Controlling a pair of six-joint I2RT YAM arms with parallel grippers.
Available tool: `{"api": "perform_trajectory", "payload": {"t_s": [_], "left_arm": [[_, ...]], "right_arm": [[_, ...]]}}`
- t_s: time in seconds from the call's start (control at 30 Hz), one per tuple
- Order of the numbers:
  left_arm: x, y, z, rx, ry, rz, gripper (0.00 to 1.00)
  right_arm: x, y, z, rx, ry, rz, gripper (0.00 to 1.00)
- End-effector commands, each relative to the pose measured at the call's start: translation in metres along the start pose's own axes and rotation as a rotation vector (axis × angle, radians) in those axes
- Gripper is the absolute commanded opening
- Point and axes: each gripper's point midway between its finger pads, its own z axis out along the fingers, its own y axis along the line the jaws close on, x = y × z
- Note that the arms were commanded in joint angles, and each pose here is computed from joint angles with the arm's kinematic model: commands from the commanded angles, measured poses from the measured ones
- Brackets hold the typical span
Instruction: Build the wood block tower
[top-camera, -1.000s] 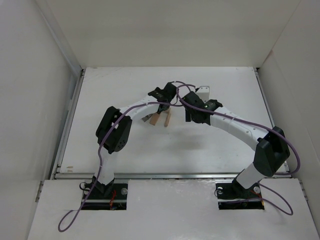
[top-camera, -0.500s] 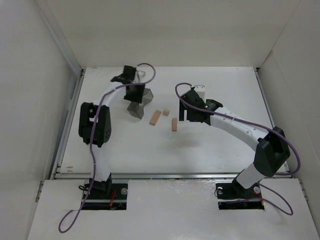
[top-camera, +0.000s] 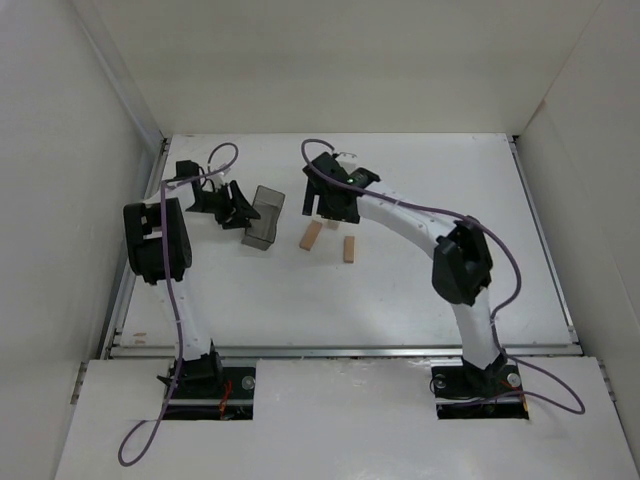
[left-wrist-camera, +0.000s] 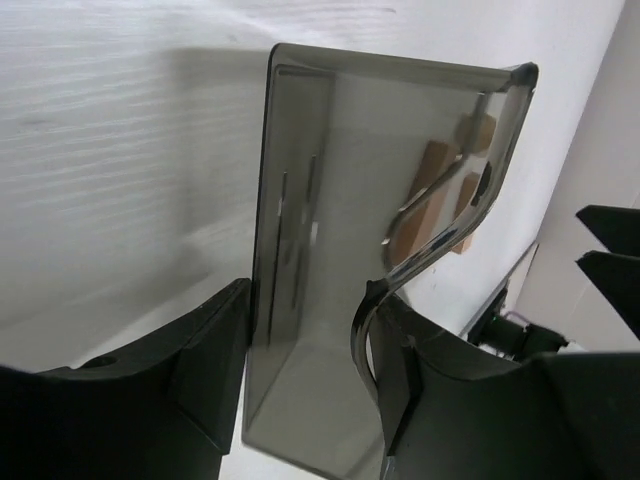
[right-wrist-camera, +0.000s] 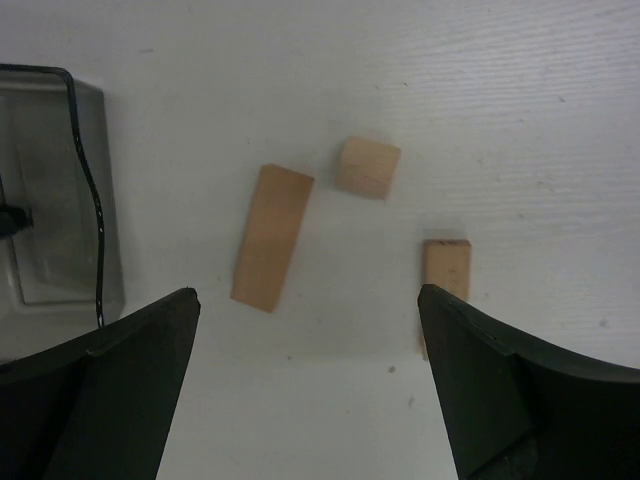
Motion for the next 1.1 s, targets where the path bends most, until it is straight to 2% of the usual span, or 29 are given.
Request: {"api": "perform_trajectory", "payload": {"t_s": [0.0, 0.17, 0.2, 0.23, 0.4, 0.5, 0.7, 0.9, 1.07], "left_arm": [[0.0, 0.019, -0.003, -0.017, -0.019, -0.061, 0.2], [0.002, 0.043, -0.008, -0.112, -0.044, -0.085, 0.39], [0.007, 0.046, -0.008, -0.123, -0.032, -0.099, 0.47], [0.009, 0.048, -0.008, -0.136, -0.027, -0.095, 0.5], [0.003, 0.061, -0.013, -0.221, -0.038, -0.054, 0.53], [-0.015, 0.058, -0.03, -0.294, -0.087, 0.012, 0.53], [-0.037, 0.035, -0.056, -0.41, -0.166, 0.183, 0.53], [-0.046, 0.031, -0.072, -0.467, -0.198, 0.218, 0.54], [-0.046, 0.029, -0.072, -0.476, -0.19, 0.242, 0.54]], "right_arm": [[0.005, 0.008, 0.012, 0.074, 0.045, 0.073, 0.96], [0.019, 0.027, 0.034, 0.059, 0.09, 0.077, 0.94], [0.019, 0.028, 0.037, 0.06, 0.091, 0.076, 0.94], [0.023, 0.027, 0.042, 0.072, 0.101, 0.07, 0.92], [0.044, 0.026, 0.056, 0.091, 0.15, 0.021, 0.88], [0.05, 0.037, 0.063, 0.063, 0.161, -0.018, 0.83], [0.06, 0.052, 0.068, 0.042, 0.155, -0.095, 0.83], [0.07, 0.048, 0.079, 0.067, 0.175, -0.107, 0.79], [0.077, 0.051, 0.085, 0.05, 0.2, -0.126, 0.67]]}}
